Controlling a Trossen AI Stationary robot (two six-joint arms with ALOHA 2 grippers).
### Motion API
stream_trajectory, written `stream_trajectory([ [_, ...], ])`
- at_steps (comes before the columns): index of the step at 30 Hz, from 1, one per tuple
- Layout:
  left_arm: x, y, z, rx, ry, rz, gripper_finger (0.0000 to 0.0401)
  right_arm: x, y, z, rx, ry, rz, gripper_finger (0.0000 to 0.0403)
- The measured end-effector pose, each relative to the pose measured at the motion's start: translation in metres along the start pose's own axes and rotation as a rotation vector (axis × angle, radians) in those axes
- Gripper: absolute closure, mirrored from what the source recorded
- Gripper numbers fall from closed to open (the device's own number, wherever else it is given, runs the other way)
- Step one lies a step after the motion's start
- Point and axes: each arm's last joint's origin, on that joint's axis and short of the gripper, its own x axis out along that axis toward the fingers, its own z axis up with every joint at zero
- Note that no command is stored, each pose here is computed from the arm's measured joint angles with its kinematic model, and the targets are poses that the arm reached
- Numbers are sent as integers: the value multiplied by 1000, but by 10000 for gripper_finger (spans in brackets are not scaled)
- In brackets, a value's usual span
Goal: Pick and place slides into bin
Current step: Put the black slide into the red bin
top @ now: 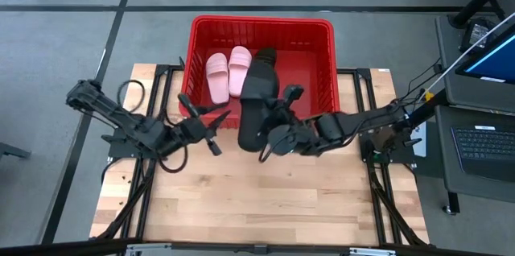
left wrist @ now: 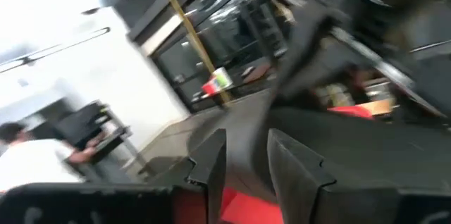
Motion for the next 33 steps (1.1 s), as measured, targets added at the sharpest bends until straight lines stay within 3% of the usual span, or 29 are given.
stream_trajectory([
  [7, -16, 40, -14, -28, -14, -187, 342, -9, -44, -2, 60, -21, -28, 387],
  [13, -30, 71, -28, -102, -50, -393, 396, -8, -63, -5, 53, -19, -43, 387],
  [19, -40, 89, -48, -121, -78, -394, 400, 8, -77, -9, 58, -23, 28, 387],
  [23, -46, 97, -66, -131, -86, -389, 399, 27, -88, -15, 20, 15, 5, 387],
  [33, -55, 111, -95, -207, -75, -314, 400, 97, -136, -44, 9, 85, 43, 387],
])
